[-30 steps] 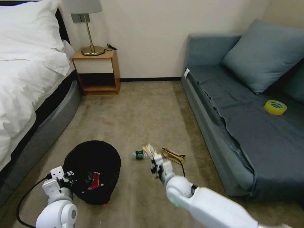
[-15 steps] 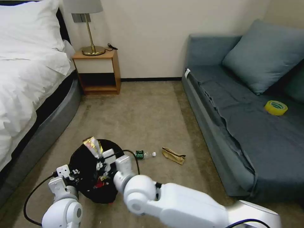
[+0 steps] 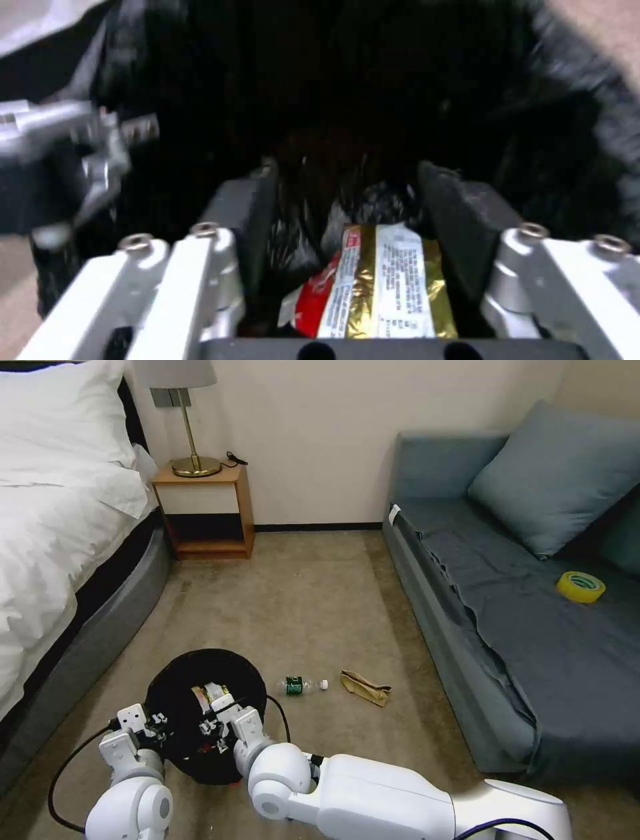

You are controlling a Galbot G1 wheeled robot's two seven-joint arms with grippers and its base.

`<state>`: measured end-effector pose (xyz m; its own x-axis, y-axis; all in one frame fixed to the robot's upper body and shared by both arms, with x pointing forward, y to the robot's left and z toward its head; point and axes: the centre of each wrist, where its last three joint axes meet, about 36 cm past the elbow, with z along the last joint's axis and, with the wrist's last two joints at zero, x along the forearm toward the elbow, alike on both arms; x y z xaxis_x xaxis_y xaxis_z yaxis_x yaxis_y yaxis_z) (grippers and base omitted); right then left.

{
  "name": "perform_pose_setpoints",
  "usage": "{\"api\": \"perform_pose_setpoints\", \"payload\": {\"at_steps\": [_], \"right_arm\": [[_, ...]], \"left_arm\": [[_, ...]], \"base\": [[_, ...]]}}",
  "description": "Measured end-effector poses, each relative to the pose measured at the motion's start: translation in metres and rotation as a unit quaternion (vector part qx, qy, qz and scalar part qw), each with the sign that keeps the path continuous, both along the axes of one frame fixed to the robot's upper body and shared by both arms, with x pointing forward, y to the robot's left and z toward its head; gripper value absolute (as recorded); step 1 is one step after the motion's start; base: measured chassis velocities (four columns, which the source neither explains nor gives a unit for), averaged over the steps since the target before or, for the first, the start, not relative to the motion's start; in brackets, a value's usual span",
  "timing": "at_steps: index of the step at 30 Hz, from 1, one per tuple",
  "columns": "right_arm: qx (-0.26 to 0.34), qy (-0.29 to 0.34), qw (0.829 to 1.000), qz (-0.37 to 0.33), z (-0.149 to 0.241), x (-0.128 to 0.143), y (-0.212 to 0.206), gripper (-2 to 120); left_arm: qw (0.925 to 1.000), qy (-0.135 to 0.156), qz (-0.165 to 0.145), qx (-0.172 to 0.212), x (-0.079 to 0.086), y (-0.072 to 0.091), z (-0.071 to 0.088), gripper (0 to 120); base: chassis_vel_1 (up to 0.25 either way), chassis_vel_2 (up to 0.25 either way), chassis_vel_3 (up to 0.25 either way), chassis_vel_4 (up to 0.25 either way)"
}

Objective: Pick up the trash bin, then pick up the garbage on the floor and place it into the trash bin.

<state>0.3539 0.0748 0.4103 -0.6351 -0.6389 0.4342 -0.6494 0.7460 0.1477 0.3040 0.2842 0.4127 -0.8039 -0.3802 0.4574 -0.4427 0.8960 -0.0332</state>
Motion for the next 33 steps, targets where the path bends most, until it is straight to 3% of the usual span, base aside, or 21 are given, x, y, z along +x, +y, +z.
{"api": "perform_pose_setpoints", "payload": {"at_steps": [6,11,13,14,15,17,19,21,25,31,33], "right_arm": [[0.022,-0.014,1.0,-0.012,0.015,0.008,-0.009,77],[0.071,-0.077,0.994,-0.031,0.048,0.03,-0.04,93],[0.1,-0.15,0.982,-0.048,0.061,0.052,-0.075,99],[0.113,-0.216,0.968,-0.054,0.066,0.068,-0.107,99],[0.113,-0.216,0.968,-0.054,0.066,0.068,-0.107,99],[0.102,-0.311,0.942,-0.079,0.078,0.088,-0.176,100],[0.094,-0.347,0.928,-0.104,0.089,0.079,-0.218,100],[0.091,-0.353,0.924,-0.114,0.09,0.073,-0.228,100],[0.06,-0.382,0.901,-0.194,0.094,0.042,-0.274,100],[0.033,-0.386,0.888,-0.248,0.093,0.015,-0.291,100],[0.012,-0.376,0.887,-0.268,0.081,-0.01,-0.294,100]], "left_arm": [[1.0,0.002,0.0,-0.002,0.0,0.0,-0.002,2],[1.0,0.003,0.0,-0.003,0.001,0.0,-0.003,2],[1.0,0.002,0.001,-0.004,0.001,0.001,-0.003,2],[1.0,0.001,0.001,-0.004,0.001,0.002,-0.002,2],[1.0,0.001,0.001,-0.004,0.001,0.002,-0.002,2],[1.0,0.0,0.002,-0.003,0.001,0.004,-0.002,2],[1.0,-0.001,0.002,-0.005,0.001,0.004,-0.002,2],[1.0,-0.002,0.002,-0.005,0.0,0.005,-0.002,2],[0.9999,-0.004,0.005,-0.008,0.001,0.009,-0.003,2],[0.9999,-0.007,0.009,-0.011,0.001,0.012,-0.003,2],[0.9998,-0.009,0.011,-0.015,0.001,0.013,-0.003,2]], "base": [[0.0,0.0,0.0,0.0],[0.0,0.0,0.0,0.0],[0.0,0.0,0.0,0.0],[0.0,0.0,0.0,0.0],[0.0,0.0,0.0,0.0],[0.0,0.0,0.0,0.0],[0.0,0.0,0.0,0.0],[0.0,0.0,0.0,0.0],[0.0,0.0,0.0,0.0],[0.0,0.0,0.0,0.0],[0.0,0.0,0.0,0.0]]}}
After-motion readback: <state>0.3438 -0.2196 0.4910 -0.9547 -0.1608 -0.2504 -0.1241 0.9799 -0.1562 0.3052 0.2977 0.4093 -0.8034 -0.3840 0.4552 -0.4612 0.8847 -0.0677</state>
